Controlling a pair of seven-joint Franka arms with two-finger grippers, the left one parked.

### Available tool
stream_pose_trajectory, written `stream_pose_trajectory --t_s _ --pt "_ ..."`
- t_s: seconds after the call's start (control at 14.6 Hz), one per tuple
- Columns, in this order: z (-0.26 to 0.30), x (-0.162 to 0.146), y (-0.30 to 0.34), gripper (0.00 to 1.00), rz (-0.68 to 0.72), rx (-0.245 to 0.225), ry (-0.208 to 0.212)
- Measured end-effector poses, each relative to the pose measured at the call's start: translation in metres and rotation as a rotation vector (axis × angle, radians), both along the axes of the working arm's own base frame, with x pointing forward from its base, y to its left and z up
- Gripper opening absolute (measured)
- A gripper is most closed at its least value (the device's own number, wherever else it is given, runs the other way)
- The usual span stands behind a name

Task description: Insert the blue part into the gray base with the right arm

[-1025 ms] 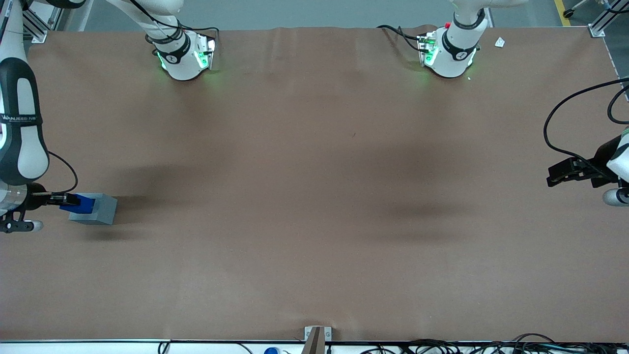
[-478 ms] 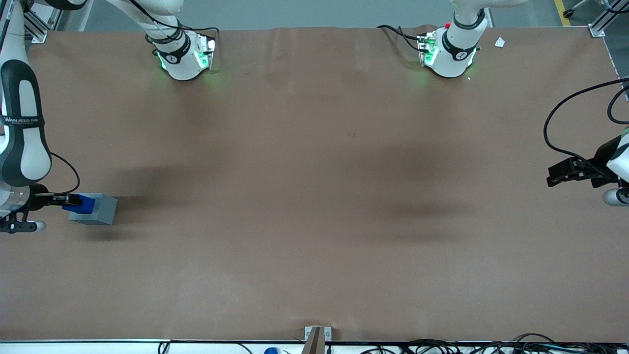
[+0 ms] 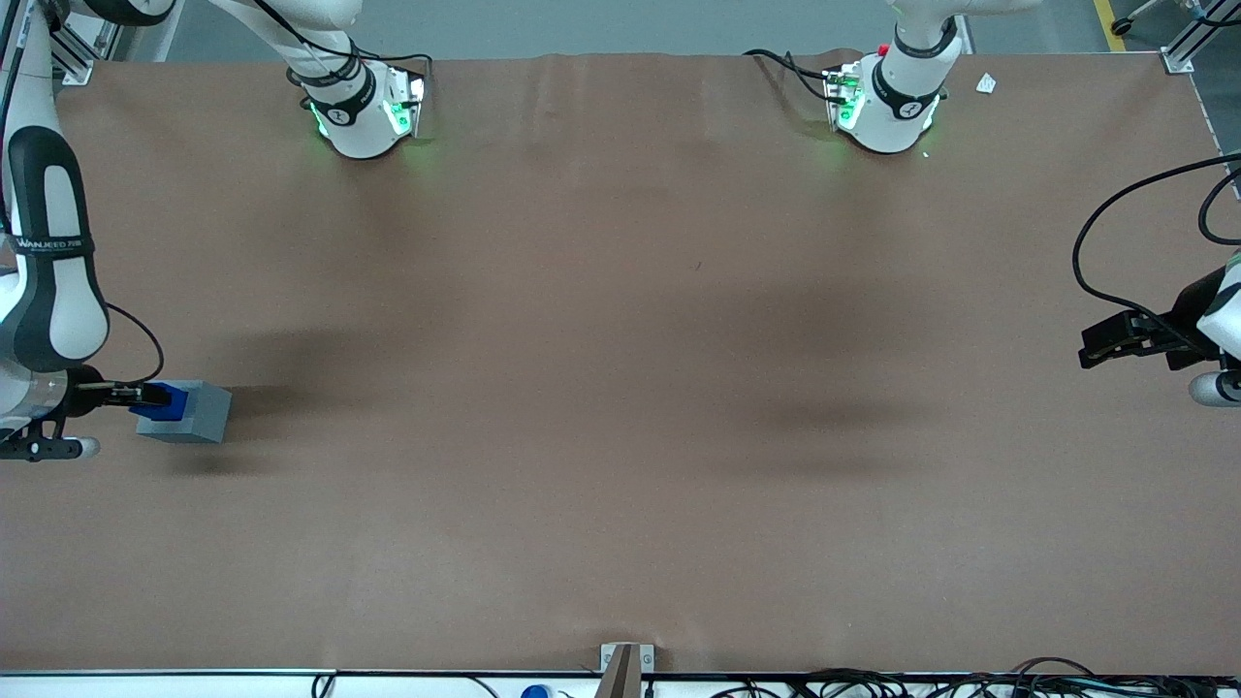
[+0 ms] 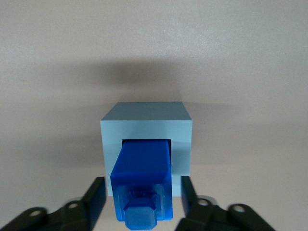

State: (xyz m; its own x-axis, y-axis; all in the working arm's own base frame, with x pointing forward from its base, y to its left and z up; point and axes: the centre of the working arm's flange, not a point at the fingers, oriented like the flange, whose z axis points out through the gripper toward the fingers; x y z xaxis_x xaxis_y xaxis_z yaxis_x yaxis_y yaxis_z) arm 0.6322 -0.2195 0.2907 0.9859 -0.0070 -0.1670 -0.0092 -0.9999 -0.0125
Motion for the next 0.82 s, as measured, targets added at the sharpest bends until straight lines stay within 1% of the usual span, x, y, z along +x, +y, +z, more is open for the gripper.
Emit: stream_pose_trajectory --t_s 0.14,0.2,0.27,0.48,0.68,0.82 --pt "0.003 0.003 0.003 0.95 0.006 -0.002 -0.007" --pt "0.007 0.006 0.005 1.0 0.01 -0.005 -0.015" --pt "0.012 0.009 0.006 1.0 0.014 -0.007 -0.022" --pt "0.038 0.015 0.018 1.0 0.025 -0.002 -0.014" --pt "0.088 0.016 0.04 1.0 0.03 -0.002 -0.024" --pt "0.13 0.012 0.065 1.0 0.025 -0.005 -0.035"
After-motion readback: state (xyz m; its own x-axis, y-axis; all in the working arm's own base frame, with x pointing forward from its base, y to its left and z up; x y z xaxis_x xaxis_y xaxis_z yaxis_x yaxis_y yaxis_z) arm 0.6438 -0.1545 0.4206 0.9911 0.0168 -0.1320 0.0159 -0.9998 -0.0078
